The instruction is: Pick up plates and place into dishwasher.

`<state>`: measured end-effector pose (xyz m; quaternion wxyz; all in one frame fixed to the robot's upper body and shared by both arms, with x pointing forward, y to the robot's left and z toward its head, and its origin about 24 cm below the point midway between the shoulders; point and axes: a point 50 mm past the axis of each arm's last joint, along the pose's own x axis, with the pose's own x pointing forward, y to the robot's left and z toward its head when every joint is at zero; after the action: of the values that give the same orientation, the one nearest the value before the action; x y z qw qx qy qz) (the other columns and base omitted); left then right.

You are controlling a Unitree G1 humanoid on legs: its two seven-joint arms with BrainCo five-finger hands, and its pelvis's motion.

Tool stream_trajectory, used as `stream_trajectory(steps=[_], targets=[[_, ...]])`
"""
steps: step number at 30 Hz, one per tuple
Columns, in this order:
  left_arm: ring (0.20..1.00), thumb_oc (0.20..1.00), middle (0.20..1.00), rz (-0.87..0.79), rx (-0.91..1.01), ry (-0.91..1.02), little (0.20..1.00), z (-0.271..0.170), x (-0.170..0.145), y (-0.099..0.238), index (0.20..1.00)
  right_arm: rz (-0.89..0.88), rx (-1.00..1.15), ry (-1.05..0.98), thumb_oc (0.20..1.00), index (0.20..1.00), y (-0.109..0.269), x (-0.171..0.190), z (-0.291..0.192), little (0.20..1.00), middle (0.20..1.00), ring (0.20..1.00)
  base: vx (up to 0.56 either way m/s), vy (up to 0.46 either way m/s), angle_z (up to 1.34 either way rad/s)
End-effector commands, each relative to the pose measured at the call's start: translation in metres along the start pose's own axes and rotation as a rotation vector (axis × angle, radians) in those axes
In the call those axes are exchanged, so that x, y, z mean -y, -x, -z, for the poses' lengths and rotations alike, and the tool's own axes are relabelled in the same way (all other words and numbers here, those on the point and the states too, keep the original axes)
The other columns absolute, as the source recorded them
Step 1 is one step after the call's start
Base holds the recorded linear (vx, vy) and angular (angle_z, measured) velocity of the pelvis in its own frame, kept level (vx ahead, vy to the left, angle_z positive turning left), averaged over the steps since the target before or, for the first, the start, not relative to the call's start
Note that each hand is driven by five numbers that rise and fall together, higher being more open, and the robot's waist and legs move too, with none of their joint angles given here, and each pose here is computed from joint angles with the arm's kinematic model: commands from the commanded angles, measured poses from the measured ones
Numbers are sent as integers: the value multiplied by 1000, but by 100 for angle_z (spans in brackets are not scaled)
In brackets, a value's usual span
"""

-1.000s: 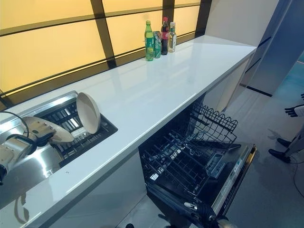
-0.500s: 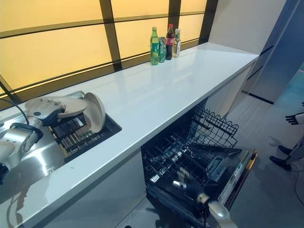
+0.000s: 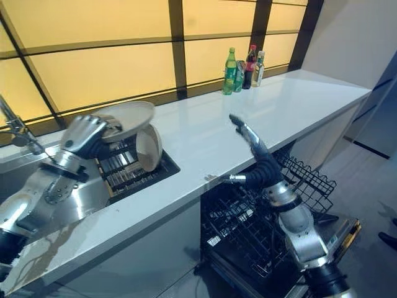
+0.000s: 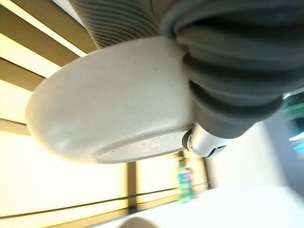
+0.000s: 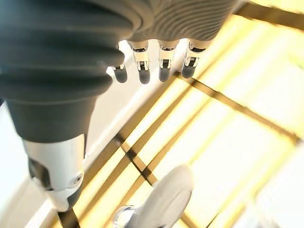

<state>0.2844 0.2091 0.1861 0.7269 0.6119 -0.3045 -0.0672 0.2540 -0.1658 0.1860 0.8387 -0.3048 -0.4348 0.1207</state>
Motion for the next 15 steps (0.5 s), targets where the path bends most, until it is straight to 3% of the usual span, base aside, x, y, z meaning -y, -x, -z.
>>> stream_trajectory(steps=[1,7,15], targets=[[200,200,200,-107,211,161,200,-29,-45,-35,200,69,215,286,1000,1000,-42,33,-23,1000,1000,1000,-13,-45,7],[200,200,200,-26,374,337,200,-53,-51,-50,200,-55,239,432,1000,1000,-74,39,-24,1000,1000,1000,-5,-35,1],[200,200,200,2,527,389,200,-75,-62,-64,200,-241,140,450,1000,1000,-97,35,-6,1000,1000,1000,0,0,0]])
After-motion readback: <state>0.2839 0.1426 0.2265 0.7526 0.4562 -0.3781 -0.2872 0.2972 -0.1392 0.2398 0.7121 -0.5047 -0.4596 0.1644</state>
